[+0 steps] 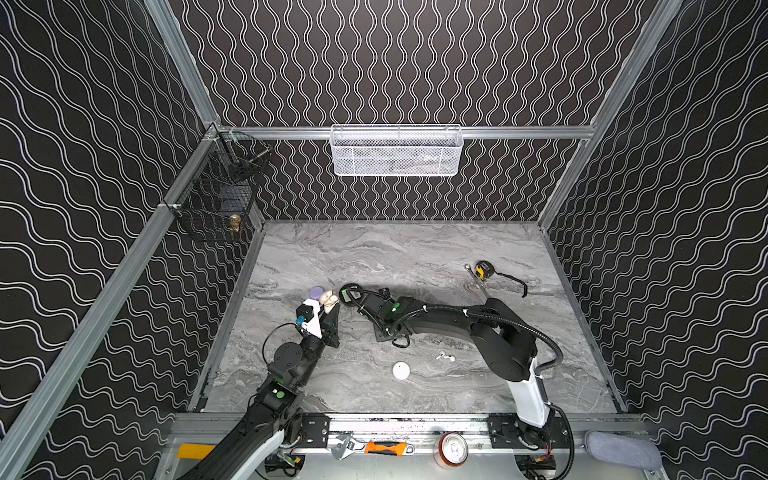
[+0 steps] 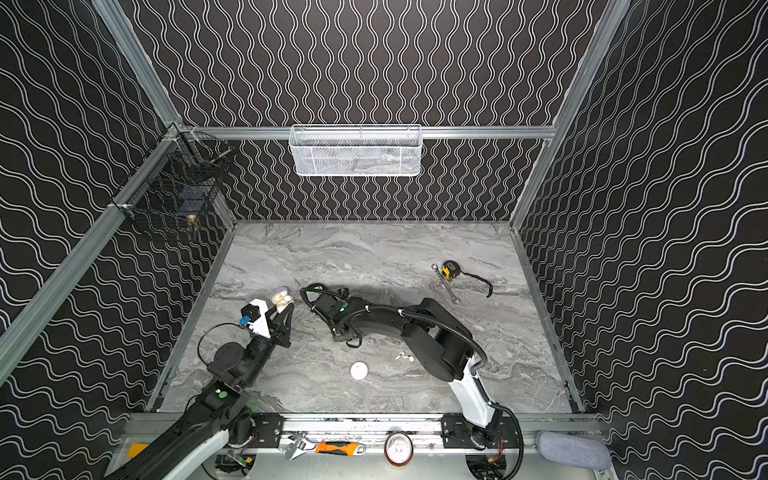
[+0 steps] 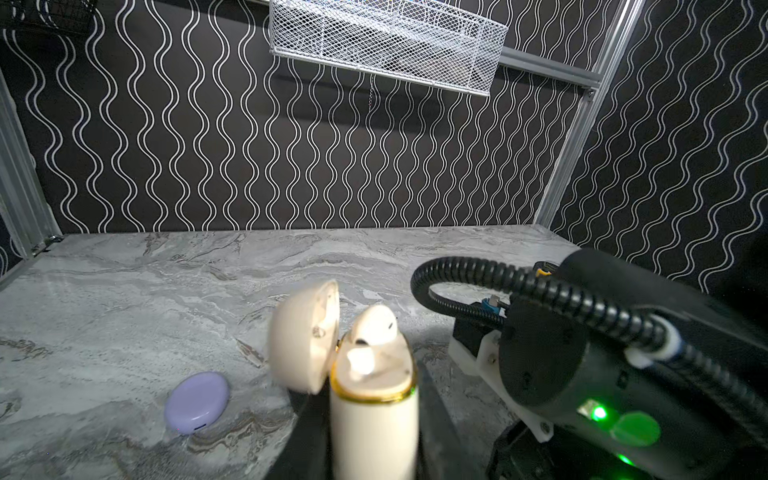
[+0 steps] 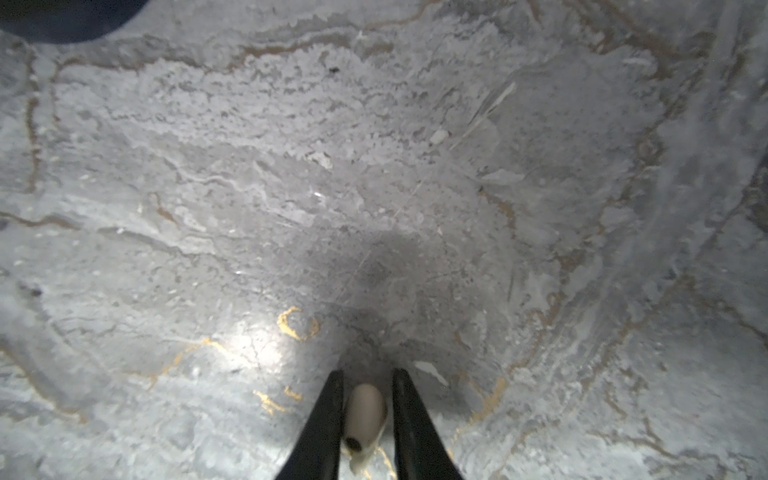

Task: Insert wireless bluetooth earbuds into charging case
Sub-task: Pick up the wireless bluetooth earbud from the center of the table.

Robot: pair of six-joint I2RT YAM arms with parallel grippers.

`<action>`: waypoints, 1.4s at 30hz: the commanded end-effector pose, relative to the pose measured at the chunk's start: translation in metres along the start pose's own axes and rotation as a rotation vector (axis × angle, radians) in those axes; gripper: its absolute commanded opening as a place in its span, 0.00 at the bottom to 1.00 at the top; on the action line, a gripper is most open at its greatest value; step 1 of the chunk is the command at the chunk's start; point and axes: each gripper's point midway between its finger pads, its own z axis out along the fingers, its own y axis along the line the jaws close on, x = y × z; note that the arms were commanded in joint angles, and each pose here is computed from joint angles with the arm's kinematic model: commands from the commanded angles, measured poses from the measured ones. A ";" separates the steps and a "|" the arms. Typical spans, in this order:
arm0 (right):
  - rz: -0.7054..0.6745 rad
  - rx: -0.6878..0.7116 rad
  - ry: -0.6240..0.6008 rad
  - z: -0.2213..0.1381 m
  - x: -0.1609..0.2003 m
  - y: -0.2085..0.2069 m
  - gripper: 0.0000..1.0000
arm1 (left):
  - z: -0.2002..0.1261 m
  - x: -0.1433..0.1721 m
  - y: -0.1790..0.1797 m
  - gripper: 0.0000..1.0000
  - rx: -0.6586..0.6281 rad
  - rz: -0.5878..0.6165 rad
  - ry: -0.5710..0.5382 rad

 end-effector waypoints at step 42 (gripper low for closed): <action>-0.158 -0.746 -1.249 -0.381 -0.045 0.045 0.17 | -0.044 -0.080 -0.120 0.00 0.755 -0.008 -0.390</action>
